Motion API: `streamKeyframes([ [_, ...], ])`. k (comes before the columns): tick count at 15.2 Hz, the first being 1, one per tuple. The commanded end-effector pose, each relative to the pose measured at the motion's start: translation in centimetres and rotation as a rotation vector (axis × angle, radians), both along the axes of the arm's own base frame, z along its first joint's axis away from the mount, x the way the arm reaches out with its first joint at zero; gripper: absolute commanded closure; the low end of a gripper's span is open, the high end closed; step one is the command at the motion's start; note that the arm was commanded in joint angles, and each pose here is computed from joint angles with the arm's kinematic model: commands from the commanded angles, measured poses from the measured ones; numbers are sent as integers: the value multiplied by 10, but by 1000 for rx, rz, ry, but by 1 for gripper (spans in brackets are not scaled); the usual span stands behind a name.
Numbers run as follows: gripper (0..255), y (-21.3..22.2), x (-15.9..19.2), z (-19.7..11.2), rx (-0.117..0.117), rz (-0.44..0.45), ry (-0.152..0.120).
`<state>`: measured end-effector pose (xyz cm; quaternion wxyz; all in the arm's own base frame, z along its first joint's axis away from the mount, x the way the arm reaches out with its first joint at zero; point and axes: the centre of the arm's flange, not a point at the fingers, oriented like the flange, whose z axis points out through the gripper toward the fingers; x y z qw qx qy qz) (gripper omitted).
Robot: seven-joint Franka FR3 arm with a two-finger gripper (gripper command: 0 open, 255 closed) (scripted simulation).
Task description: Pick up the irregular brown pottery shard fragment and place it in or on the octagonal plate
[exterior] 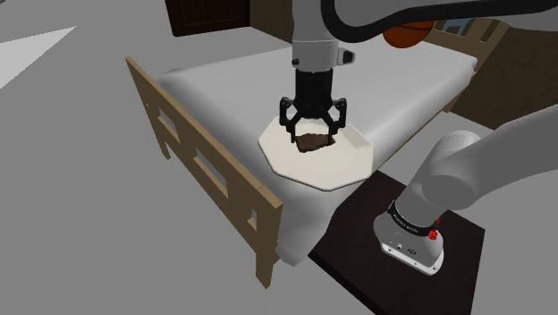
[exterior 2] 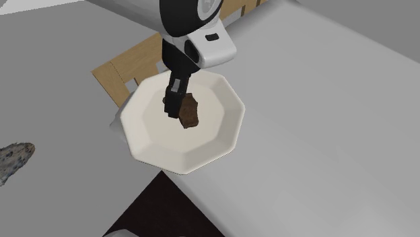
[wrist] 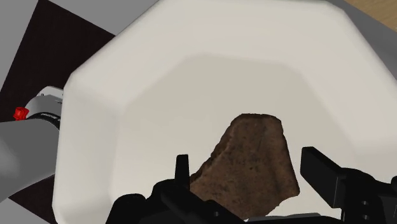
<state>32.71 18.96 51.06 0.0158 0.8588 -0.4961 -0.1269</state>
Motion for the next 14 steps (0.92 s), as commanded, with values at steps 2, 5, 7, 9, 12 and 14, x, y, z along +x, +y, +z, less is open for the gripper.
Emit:
streamKeyframes([
  [2,0,0,0,0,0,0,0],
  [5,0,0,0,0,0,0,0],
  [7,0,-3,6,26,0,0,0],
  [9,0,-5,12,48,0,0,0],
  [12,0,-5,12,48,0,0,0],
  [14,0,-5,12,48,0,0,0],
])
